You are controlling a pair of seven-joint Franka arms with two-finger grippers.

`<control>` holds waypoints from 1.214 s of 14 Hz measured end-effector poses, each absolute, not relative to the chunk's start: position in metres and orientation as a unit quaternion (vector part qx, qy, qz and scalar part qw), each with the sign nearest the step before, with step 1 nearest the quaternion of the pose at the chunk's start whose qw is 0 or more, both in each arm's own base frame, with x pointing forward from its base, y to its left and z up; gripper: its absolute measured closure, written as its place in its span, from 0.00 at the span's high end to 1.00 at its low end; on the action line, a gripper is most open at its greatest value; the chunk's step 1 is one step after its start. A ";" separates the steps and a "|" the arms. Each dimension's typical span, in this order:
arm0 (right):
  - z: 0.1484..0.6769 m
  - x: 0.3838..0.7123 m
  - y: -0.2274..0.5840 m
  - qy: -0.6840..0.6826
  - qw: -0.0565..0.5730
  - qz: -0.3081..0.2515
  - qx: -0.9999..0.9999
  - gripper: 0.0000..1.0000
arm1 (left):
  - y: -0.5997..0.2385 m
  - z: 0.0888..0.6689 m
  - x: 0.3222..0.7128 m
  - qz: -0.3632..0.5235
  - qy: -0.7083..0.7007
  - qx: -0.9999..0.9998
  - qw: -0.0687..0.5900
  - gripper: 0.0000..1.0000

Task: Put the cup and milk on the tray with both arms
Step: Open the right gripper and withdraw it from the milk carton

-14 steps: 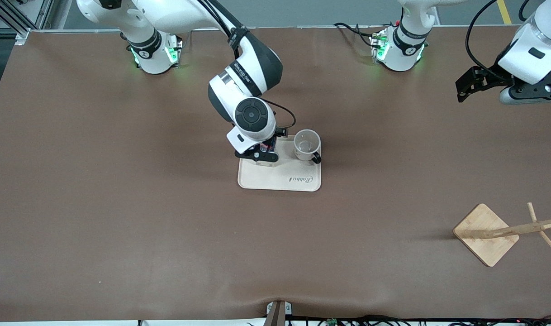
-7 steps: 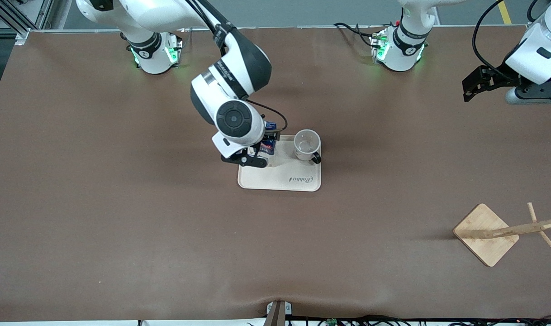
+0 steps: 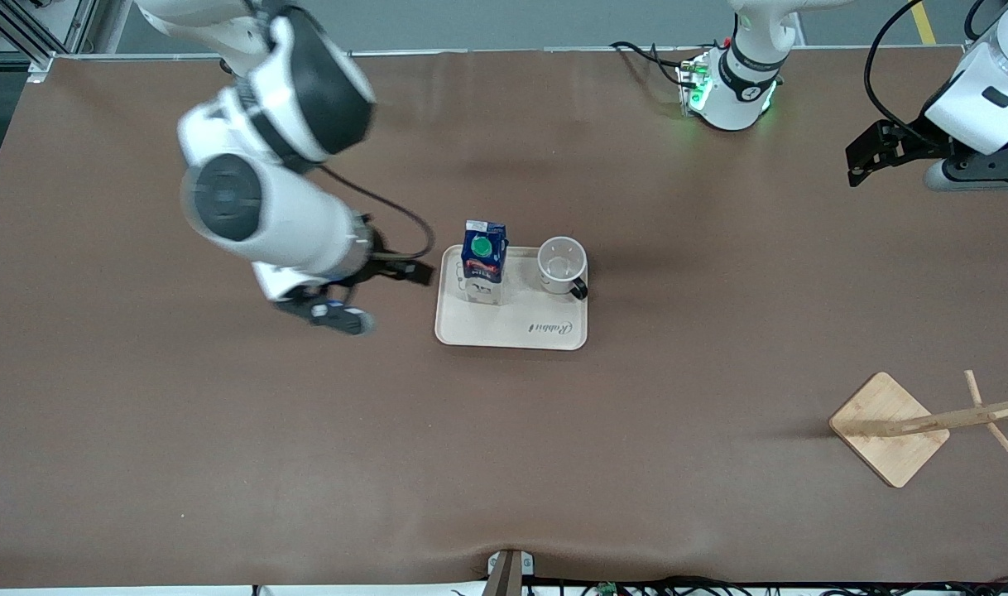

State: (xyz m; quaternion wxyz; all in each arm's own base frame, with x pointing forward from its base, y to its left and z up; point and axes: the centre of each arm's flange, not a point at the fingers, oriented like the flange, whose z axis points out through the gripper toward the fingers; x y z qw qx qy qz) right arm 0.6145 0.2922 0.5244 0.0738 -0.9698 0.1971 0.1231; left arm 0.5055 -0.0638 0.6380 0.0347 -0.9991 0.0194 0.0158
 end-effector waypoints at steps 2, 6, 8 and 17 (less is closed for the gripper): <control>0.550 0.630 0.229 0.233 0.074 0.123 -0.962 1.00 | -0.064 0.637 0.505 0.017 0.019 -0.999 0.035 1.00; 0.608 0.617 0.120 0.163 0.007 0.094 -0.982 1.00 | -0.064 0.636 0.505 0.018 0.019 -0.999 0.035 1.00; 0.623 0.608 0.079 0.149 -0.025 0.092 -0.984 1.00 | -0.064 0.636 0.505 0.018 0.019 -0.999 0.035 1.00; 0.646 0.532 -0.059 0.078 -0.001 0.051 -0.996 1.00 | -0.064 0.637 0.505 0.017 0.019 -0.999 0.035 1.00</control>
